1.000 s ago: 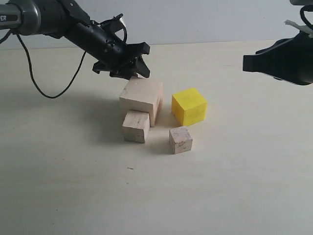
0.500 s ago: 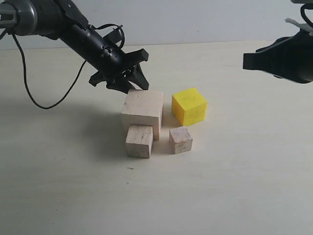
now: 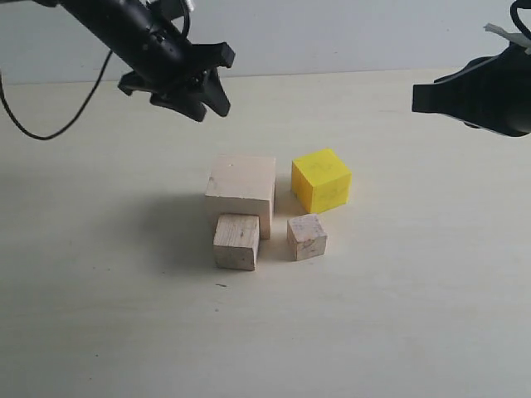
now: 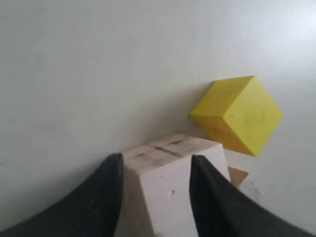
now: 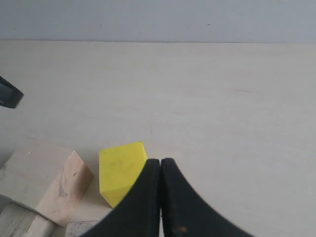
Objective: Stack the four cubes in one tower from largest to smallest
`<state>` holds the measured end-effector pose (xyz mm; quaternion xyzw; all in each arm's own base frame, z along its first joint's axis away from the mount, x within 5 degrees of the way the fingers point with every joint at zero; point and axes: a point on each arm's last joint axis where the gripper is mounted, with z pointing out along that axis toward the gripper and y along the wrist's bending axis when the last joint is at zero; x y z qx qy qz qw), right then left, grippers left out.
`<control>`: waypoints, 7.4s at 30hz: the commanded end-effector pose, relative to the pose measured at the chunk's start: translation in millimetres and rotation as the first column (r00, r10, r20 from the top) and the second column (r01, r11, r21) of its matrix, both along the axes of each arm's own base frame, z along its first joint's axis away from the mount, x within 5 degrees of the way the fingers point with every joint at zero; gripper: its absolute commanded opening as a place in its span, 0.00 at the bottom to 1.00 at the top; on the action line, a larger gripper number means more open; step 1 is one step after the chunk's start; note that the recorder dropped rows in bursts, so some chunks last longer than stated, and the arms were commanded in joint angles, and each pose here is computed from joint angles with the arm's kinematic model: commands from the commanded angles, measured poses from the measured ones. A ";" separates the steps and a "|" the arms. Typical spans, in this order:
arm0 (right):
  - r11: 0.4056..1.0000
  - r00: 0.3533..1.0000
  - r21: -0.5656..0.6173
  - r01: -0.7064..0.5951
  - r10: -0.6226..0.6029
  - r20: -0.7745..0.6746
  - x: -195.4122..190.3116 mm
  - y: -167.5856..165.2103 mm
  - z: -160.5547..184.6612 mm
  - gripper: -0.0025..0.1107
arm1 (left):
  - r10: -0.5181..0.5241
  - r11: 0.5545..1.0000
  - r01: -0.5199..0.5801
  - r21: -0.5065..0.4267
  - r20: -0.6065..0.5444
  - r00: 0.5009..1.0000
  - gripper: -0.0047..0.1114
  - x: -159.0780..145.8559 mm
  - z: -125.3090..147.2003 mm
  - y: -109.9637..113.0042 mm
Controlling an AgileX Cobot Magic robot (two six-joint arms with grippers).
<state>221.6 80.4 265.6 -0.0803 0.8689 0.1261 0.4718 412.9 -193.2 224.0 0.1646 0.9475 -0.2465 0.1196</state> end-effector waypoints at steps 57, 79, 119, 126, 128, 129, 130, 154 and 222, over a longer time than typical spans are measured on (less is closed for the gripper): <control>1.000 1.000 0.001 -0.004 0.004 0.007 0.4 0.8 2.3 0.02 | -0.213 0.977 0.213 0.023 0.008 0.977 0.30 -70.1 -69.2 23.0; 1.000 1.000 -0.001 -0.004 0.004 0.008 0.4 0.8 2.3 0.02 | -0.250 0.968 0.250 -0.031 0.021 0.968 0.30 -72.0 -66.4 18.6; 1.000 1.000 -0.001 -0.004 0.004 0.008 0.4 0.8 2.3 0.02 | -0.267 0.963 0.269 -0.014 0.061 0.962 0.30 -80.6 -33.2 23.8; 0.999 1.000 -0.041 -0.027 0.027 0.000 -0.2 0.6 0.3 0.02 | -0.225 0.973 0.231 -0.002 0.207 0.952 0.30 -108.2 47.2 37.1; 0.999 1.000 -0.045 -0.029 0.030 0.003 0.3 0.8 0.2 0.02 | -0.233 0.969 0.245 -0.019 0.249 0.940 0.30 -121.7 70.3 40.5; 0.998 1.000 -0.047 -0.029 0.029 -0.006 2.1 1.4 -2.0 0.02 | -0.223 0.970 0.241 -0.031 0.283 0.933 0.30 -131.2 86.6 43.5; 0.998 0.999 -0.050 -0.029 0.029 -0.016 4.3 2.2 -3.7 0.02 | -0.220 0.970 0.241 -0.037 0.297 0.929 0.30 -136.2 94.0 45.1; 0.934 0.902 -0.228 -0.275 0.168 -0.398 127.3 84.7 -52.1 0.53 | -0.162 0.982 0.191 -0.009 0.493 0.855 0.30 -263.7 127.8 98.1; 0.903 0.902 -0.223 -0.367 0.288 -0.320 120.2 87.9 -15.8 0.02 | -0.065 0.998 0.067 0.016 0.541 0.839 0.30 -251.2 86.6 103.9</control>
